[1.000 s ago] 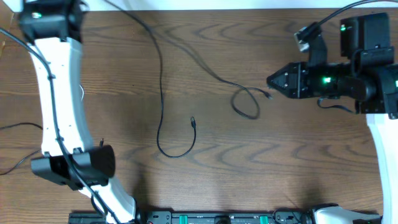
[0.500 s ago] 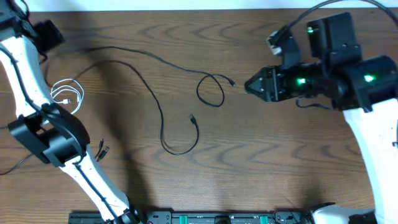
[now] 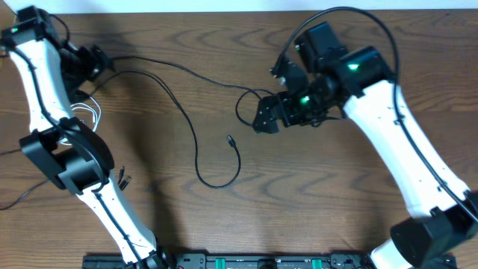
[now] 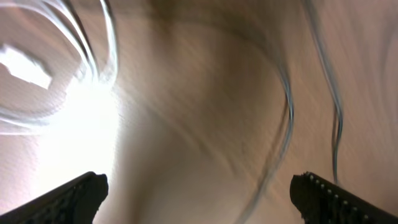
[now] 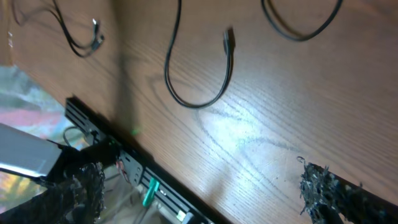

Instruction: Untangle cables

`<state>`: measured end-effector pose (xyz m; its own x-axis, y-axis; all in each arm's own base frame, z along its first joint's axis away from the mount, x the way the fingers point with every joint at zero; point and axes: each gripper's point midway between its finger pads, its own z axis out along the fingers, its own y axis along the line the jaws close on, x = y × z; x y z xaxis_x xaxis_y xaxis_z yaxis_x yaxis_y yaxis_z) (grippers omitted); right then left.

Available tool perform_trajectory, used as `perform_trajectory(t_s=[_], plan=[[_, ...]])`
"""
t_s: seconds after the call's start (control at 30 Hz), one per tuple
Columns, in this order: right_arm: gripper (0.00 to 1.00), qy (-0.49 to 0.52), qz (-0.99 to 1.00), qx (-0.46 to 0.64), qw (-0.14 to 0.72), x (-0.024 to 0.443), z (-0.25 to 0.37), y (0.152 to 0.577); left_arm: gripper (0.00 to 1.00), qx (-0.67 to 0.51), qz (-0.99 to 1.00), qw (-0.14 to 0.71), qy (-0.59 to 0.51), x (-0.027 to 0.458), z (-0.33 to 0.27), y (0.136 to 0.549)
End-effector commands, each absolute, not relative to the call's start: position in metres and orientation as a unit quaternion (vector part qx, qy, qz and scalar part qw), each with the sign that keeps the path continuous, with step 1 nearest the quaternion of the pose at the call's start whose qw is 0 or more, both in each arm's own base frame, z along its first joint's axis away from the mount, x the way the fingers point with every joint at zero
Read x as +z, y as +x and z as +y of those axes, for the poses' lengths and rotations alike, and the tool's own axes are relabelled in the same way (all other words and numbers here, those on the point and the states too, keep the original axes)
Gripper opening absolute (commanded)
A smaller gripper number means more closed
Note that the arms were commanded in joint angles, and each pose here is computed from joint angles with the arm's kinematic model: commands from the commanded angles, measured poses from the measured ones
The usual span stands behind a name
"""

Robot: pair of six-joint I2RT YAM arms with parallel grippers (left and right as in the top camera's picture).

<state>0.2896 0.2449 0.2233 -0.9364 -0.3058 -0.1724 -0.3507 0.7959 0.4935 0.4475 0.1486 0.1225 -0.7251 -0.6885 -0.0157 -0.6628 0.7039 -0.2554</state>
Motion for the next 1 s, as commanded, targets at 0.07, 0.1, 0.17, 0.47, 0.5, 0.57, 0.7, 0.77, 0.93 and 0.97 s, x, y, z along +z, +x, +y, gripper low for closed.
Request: perform_trajectory(t_s=[0.07, 0.1, 0.17, 0.47, 0.5, 0.57, 0.7, 0.77, 0.93, 0.97], plan=[[0.99, -0.191, 0.948, 0.253, 0.004, 0.198, 0.260, 0.282, 0.98, -0.123, 0.934, -0.042, -0.332, 0.124, 0.084, 0.419], [0.99, -0.192, 0.948, 0.252, -0.001, 0.196, 0.261, 0.281, 0.98, -0.110, 0.938, -0.058, -0.325, 0.123, 0.078, 0.413], [0.99, -0.195, 0.949, 0.249, -0.007, 0.192, 0.263, 0.279, 0.98, -0.085, 0.944, -0.086, -0.306, 0.118, 0.065, 0.402], [0.99, -0.200, 0.948, 0.245, -0.020, 0.189, 0.266, 0.272, 0.98, -0.043, 0.962, -0.152, -0.223, 0.073, -0.002, 0.381], [0.99, -0.199, 0.949, 0.244, -0.023, 0.189, 0.265, 0.271, 0.98, -0.042, 0.964, -0.152, -0.216, 0.065, -0.008, 0.381], [0.99, -0.198, 0.949, 0.242, -0.028, 0.189, 0.264, 0.268, 0.98, -0.040, 0.966, -0.152, -0.206, 0.053, -0.017, 0.381], [0.99, -0.196, 0.950, 0.240, -0.033, 0.188, 0.262, 0.267, 0.96, -0.042, 0.966, -0.150, -0.205, 0.035, -0.030, 0.379], [0.99, -0.196, 0.950, 0.240, -0.033, 0.188, 0.262, 0.267, 0.93, -0.040, 0.965, -0.150, -0.213, 0.029, -0.032, 0.378], [0.99, -0.198, 0.949, 0.242, -0.028, 0.189, 0.264, 0.269, 0.82, -0.040, 0.966, -0.142, -0.212, 0.016, -0.036, 0.380], [0.99, -0.198, 0.949, 0.243, -0.027, 0.189, 0.264, 0.269, 0.82, -0.041, 0.967, -0.138, -0.212, 0.014, -0.037, 0.381]])
